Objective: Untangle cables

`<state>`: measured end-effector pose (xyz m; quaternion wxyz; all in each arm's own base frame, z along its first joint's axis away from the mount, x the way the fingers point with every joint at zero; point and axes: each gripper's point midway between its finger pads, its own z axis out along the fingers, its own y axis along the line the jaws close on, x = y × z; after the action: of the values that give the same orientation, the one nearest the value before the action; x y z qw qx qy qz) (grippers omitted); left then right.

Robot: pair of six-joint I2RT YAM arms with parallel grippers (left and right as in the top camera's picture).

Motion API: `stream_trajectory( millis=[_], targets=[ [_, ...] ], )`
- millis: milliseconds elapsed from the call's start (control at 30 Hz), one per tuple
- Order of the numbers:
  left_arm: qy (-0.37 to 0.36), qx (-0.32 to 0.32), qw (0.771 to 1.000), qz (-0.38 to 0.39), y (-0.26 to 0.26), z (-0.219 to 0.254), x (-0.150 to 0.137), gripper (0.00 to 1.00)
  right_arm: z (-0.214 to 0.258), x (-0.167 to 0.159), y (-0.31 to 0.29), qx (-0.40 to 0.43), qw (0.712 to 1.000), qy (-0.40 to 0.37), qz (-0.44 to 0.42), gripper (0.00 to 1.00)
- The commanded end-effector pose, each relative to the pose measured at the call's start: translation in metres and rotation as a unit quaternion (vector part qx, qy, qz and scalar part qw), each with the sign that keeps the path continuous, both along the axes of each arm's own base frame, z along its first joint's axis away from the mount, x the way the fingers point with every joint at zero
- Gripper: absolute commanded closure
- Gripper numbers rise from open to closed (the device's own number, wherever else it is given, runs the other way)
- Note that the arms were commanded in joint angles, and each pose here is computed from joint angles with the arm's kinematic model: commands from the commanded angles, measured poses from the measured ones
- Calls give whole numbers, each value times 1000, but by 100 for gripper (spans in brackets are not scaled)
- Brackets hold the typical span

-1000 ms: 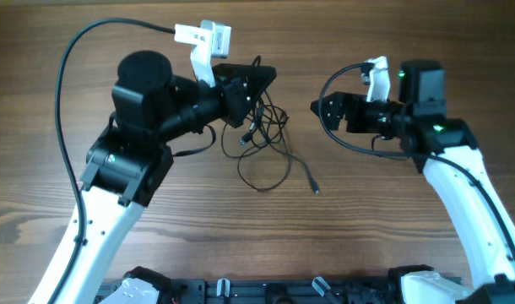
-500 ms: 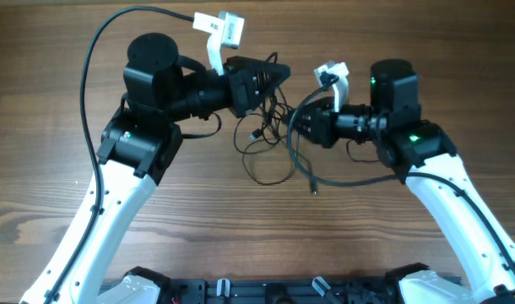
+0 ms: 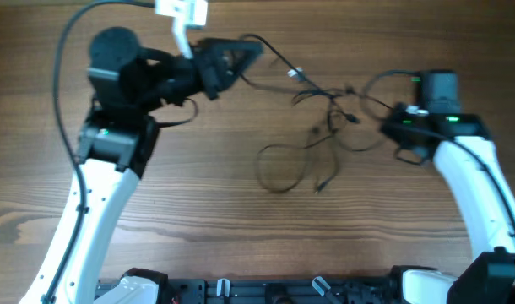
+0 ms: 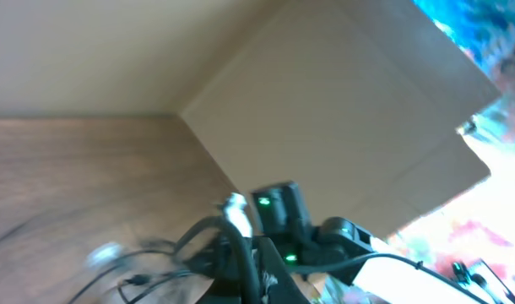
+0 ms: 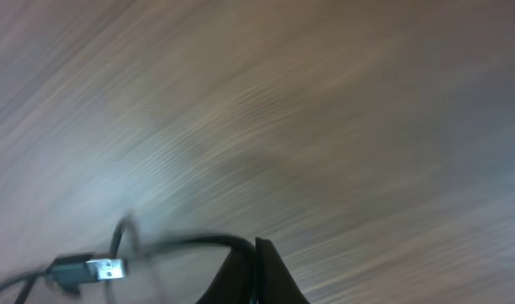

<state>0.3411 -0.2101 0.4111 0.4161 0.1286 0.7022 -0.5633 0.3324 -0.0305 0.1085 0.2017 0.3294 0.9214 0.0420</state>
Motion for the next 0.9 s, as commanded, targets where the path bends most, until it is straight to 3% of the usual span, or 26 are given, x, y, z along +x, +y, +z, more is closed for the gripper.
stream_trajectory(
  millis=[0, 233, 300, 367, 400, 433, 467, 533, 567, 633, 667, 767, 867],
  targets=[
    [-44, -9, 998, 41, 37, 32, -6, 96, -2, -24, -82, -25, 987, 19, -159, 96],
    [-3, -2, 990, 141, 106, 21, 14, 96, -4, -54, -138, 9, 966, 18, -259, 96],
    [31, -2, 985, 169, 124, 9, 19, 96, -5, -55, -140, 9, 965, 19, -263, 96],
    [120, -29, 962, 242, 155, -12, 30, 96, -4, -58, -144, 2, 960, 21, -278, 96],
    [168, -43, 942, 287, 174, -26, 34, 96, -4, -60, -147, -3, 956, 23, -293, 96],
    [230, -56, 905, 353, 204, -48, 36, 96, -4, -62, -149, -10, 954, 25, -297, 96],
    [261, -60, 882, 388, 220, -61, 35, 96, -4, -64, -150, -14, 954, 27, -299, 96],
    [319, -56, 814, 483, 265, -93, 24, 96, -4, -67, -153, -25, 952, 31, -305, 95],
    [327, -51, 795, 508, 277, -100, 21, 96, -4, -68, -155, -30, 949, 32, -311, 95],
    [341, -21, 709, 618, 332, -122, 0, 96, -3, -74, -163, -45, 942, 35, -331, 96],
    [339, 0, 676, 654, 354, -127, -11, 96, -3, -76, -165, -44, 940, 36, -336, 96],
    [325, 59, 625, 707, 396, -133, -36, 96, -4, -87, -175, -39, 931, 41, -360, 96],
    [330, 60, 575, 746, 433, -137, -59, 96, -5, -97, -184, -34, 922, 44, -383, 96]
  ],
)
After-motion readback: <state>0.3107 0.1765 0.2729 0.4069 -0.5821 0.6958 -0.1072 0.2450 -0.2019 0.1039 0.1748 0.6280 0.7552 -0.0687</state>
